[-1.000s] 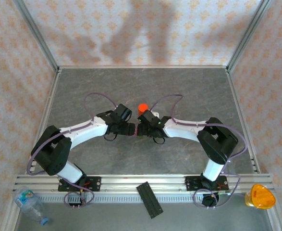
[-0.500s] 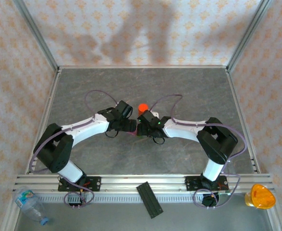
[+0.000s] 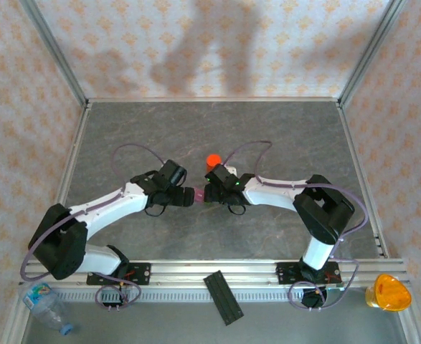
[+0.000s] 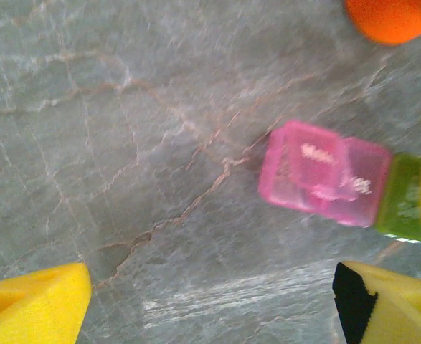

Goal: Sort the pills into containers

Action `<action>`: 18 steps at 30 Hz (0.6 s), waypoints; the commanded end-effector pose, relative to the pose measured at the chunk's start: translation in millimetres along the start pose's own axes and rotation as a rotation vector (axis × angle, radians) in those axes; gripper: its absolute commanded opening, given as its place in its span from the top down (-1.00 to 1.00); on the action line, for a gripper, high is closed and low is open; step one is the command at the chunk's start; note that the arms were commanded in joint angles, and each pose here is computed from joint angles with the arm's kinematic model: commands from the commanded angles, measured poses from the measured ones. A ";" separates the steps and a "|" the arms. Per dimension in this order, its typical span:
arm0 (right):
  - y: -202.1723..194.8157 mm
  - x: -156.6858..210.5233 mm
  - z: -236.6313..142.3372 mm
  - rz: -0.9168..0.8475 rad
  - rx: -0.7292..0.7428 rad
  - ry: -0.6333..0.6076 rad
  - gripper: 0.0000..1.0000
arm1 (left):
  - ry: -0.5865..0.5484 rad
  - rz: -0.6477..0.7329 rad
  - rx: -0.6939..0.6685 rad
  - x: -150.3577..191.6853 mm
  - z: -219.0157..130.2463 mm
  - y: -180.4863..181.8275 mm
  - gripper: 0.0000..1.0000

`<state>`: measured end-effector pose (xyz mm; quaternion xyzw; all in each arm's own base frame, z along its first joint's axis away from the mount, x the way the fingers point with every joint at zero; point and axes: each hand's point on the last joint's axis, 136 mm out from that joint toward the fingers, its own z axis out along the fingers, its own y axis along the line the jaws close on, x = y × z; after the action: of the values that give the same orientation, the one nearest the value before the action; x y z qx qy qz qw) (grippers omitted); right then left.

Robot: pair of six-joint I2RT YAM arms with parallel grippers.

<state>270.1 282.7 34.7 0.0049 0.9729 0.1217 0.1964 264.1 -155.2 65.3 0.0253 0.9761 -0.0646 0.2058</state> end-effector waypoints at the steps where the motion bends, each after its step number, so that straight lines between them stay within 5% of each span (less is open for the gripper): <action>1: -25.5 23.3 11.7 -0.034 0.108 0.060 -0.66 | 0.020 -0.018 -0.049 5.0 11.1 10.6 -0.78; 18: -28.8 26.2 12.1 -0.036 0.119 0.062 -0.66 | -0.010 -0.014 -0.061 -24.2 24.7 3.9 -0.78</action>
<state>270.0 283.0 34.9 0.0037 0.9726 0.1200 0.1992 278.1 -156.3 41.0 0.0180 0.9821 -0.0449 0.1821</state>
